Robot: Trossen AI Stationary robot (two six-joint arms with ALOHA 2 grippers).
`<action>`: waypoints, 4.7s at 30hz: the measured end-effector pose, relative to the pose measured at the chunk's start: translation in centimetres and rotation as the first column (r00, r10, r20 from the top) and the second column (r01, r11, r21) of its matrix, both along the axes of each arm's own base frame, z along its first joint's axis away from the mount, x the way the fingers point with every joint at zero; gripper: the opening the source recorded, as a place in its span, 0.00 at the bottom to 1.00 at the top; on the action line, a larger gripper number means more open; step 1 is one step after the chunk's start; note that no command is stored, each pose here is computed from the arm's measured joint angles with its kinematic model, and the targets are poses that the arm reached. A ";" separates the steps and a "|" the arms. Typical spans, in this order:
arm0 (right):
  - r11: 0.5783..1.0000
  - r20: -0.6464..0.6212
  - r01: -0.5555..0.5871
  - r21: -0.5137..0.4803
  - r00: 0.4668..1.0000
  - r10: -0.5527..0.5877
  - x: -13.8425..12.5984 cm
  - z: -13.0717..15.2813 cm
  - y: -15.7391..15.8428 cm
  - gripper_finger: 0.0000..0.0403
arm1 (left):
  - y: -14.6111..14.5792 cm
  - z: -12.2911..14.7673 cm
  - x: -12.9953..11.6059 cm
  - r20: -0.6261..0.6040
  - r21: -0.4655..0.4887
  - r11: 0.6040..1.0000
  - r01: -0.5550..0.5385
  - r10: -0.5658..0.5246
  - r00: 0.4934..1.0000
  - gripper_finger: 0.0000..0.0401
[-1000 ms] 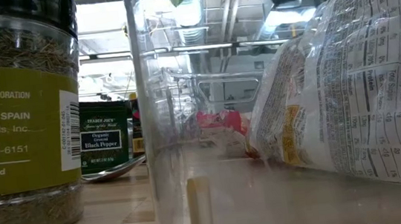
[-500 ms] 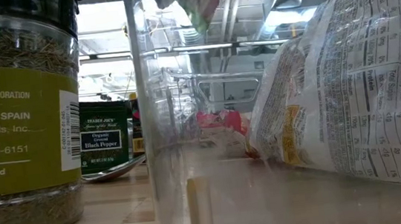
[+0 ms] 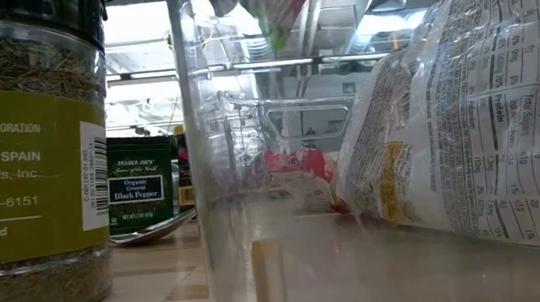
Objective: Pick & Place Food Item
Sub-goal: Put the green noodle pack into the bottom transparent bin
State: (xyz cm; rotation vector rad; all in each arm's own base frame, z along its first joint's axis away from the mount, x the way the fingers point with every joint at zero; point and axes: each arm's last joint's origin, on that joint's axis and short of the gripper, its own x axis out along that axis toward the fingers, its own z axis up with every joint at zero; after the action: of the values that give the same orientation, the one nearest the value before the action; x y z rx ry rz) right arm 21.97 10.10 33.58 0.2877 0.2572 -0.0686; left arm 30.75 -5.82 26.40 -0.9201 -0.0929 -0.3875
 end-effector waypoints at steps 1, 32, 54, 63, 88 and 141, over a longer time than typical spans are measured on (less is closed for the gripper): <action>1.000 -0.031 -0.001 -0.018 1.000 0.001 0.1 0.2 0.2 0.00 | 0.0 0.0 0.0 0.000 0.000 1.000 0.000 0.000 1.000 0.00; 0.995 -0.246 -0.101 0.002 0.964 0.098 2.5 1.0 1.9 0.35 | 0.0 0.0 0.0 0.000 0.000 1.000 0.001 -0.001 1.000 0.00; 0.995 -0.126 -0.099 -0.004 0.987 0.098 4.7 2.1 -1.4 0.31 | 0.0 -0.2 0.0 -0.017 0.001 1.000 -0.007 0.007 1.000 0.00; 0.982 0.020 -0.163 0.096 0.987 0.162 5.5 3.6 -2.6 0.38 | 0.0 -0.2 0.0 -0.017 0.001 1.000 -0.007 0.007 1.000 0.00; 0.988 -0.478 -0.132 -0.080 0.875 0.078 9.1 8.5 -0.9 0.27 | 0.1 -0.4 0.1 -0.044 0.000 0.999 -0.034 0.034 0.998 0.00; 0.992 -0.625 -0.109 -0.067 0.779 0.043 11.4 4.8 0.5 0.24 | 0.1 -0.2 0.1 -0.047 -0.066 0.996 -0.051 0.048 0.998 0.00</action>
State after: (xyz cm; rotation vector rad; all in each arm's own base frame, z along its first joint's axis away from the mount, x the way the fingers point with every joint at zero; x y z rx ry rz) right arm 33.39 10.61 38.38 0.1436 0.9300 -0.0952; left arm 30.84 -5.71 26.15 -0.9904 -0.0880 -0.3188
